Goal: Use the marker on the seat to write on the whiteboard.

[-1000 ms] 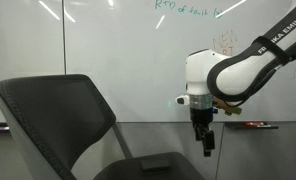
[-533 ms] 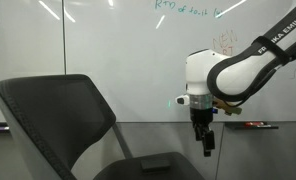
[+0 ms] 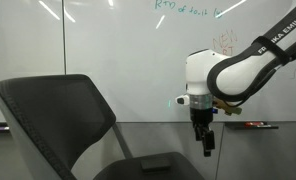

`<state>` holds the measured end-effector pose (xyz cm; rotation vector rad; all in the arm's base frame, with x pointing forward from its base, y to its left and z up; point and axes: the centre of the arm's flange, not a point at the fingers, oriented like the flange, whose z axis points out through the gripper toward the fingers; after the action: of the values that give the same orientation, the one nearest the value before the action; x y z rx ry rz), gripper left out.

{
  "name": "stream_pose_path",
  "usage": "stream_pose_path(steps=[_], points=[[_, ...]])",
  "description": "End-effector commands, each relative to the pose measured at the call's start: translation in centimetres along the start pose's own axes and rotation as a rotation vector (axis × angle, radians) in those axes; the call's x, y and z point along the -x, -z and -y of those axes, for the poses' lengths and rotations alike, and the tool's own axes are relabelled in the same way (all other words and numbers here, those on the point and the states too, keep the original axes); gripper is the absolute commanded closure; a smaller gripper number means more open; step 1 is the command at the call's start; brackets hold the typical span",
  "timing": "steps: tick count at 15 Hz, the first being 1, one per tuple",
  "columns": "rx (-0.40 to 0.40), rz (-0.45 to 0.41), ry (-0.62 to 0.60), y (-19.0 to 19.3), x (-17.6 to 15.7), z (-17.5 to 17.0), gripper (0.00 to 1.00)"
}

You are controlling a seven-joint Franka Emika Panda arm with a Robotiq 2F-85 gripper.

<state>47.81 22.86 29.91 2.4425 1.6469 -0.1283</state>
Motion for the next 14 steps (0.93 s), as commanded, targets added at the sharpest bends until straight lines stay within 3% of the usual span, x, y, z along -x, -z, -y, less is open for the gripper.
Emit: stream_pose_path(steps=[1,9,14], points=[[0.0,0.0,0.0,0.0,0.0,0.0,0.0],[-0.028,-0.023,-0.059,-2.4,-2.5,2.1,0.0],[-0.011,-0.075,-0.224,-4.1,-5.0,3.3,0.0]])
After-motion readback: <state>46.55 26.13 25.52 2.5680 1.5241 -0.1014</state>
